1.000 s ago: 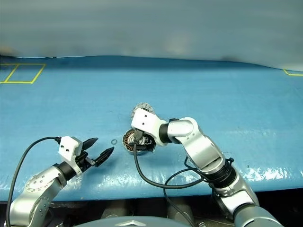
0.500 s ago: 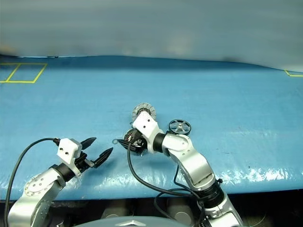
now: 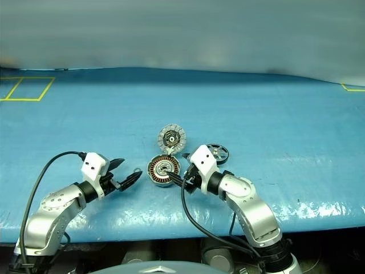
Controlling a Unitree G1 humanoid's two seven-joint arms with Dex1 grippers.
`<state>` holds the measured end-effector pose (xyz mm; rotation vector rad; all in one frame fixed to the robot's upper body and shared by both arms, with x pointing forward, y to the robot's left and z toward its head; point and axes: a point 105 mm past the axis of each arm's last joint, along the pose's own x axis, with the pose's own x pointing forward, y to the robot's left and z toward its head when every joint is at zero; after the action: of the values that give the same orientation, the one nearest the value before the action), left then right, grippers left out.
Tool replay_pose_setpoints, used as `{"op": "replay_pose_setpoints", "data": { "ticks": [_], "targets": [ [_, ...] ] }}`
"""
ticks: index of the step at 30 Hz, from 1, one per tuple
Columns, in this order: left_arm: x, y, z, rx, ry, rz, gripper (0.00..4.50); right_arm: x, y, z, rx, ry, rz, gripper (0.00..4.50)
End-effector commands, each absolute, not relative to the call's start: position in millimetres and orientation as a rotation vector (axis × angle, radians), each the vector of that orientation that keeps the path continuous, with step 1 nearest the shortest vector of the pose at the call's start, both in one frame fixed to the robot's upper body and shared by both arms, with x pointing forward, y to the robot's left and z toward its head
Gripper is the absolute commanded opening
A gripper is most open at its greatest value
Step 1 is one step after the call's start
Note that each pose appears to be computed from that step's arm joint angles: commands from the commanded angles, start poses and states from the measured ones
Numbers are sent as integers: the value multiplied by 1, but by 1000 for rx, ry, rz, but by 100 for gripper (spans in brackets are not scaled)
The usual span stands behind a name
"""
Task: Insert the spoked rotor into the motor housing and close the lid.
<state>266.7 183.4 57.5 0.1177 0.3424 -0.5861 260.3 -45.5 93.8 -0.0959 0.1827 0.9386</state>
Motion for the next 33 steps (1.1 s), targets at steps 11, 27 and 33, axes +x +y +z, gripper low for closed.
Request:
{"op": "replay_pose_setpoints", "data": {
  "ticks": [11, 27, 33],
  "targets": [
    [271, 196, 56, 167, 381, -591, 450, 260, -47, 107, -87, 118, 911, 386],
    [296, 176, 48, 254, 368, -665, 450, 261, -38, 109, -77, 104, 928, 386],
    [284, 185, 31, 303, 442, -665, 450, 260, -40, 109, -74, 102, 911, 386]
  ]
}}
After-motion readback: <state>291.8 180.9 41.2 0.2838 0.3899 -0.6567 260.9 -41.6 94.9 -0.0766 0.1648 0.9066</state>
